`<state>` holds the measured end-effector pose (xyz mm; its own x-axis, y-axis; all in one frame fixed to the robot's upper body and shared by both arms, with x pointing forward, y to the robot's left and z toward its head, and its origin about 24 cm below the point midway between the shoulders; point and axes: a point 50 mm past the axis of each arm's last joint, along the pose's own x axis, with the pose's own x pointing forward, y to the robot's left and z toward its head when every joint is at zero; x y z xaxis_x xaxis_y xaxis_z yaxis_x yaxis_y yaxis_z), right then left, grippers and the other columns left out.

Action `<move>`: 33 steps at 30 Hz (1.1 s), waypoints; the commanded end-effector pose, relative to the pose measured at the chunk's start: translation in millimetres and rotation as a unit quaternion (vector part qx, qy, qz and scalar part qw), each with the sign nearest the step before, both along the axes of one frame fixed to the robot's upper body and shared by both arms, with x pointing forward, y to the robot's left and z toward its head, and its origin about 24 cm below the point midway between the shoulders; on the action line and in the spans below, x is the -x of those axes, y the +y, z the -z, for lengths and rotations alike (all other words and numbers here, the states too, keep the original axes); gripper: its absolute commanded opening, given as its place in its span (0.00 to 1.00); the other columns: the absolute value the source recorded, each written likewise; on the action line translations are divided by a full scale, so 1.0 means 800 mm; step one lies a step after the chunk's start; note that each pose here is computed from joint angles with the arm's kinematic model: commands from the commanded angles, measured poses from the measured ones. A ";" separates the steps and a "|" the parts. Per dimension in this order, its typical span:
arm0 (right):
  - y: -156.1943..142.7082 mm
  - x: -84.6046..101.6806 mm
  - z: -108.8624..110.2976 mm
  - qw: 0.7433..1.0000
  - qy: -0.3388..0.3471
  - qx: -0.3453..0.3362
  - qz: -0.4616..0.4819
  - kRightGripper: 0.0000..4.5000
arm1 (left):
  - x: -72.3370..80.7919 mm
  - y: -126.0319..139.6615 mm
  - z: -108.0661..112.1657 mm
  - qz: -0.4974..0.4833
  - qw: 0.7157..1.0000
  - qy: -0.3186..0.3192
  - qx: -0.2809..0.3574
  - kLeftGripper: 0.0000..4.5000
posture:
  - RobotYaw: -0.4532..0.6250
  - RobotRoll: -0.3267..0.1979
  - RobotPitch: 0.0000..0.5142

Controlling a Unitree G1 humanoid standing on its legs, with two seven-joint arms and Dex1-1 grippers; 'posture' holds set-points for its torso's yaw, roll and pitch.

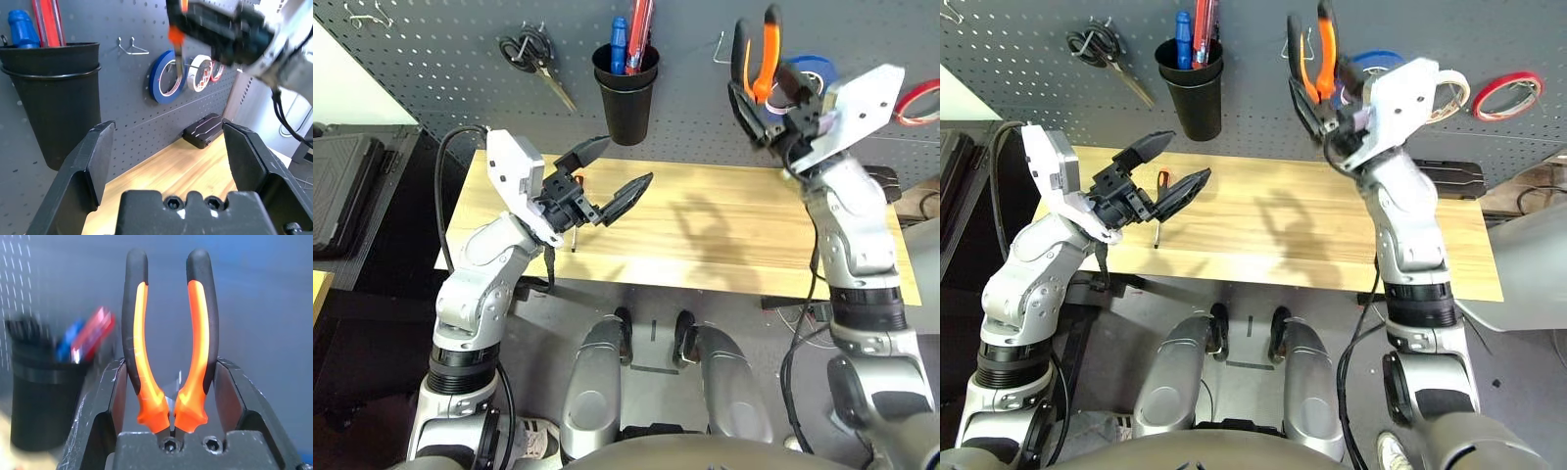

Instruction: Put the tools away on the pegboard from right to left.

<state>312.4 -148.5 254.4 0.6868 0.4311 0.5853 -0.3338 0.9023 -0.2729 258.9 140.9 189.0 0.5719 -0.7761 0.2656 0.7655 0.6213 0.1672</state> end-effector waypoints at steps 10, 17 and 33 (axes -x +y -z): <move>0.013 -0.032 -0.038 0.997 -0.067 -0.040 0.011 0.63 | 0.001 -0.004 -0.002 0.008 1.000 -0.007 -0.004 1.00 | 0.56 0.62 0.41; 0.022 -0.054 -0.045 0.995 -0.081 -0.053 0.013 0.63 | 0.003 -0.003 -0.003 0.007 1.000 -0.006 -0.007 1.00 | 0.57 0.62 0.43; 0.028 -0.089 -0.022 0.996 -0.034 -0.073 0.039 0.63 | 0.007 -0.001 -0.002 0.000 1.000 -0.002 -0.013 1.00 | 0.59 0.62 0.47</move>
<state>385.4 -124.1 260.9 0.6989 0.3120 0.6436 -0.2676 0.9486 -0.1691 258.3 142.4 190.5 0.5817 -0.7735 0.2518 0.7563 0.6282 0.1824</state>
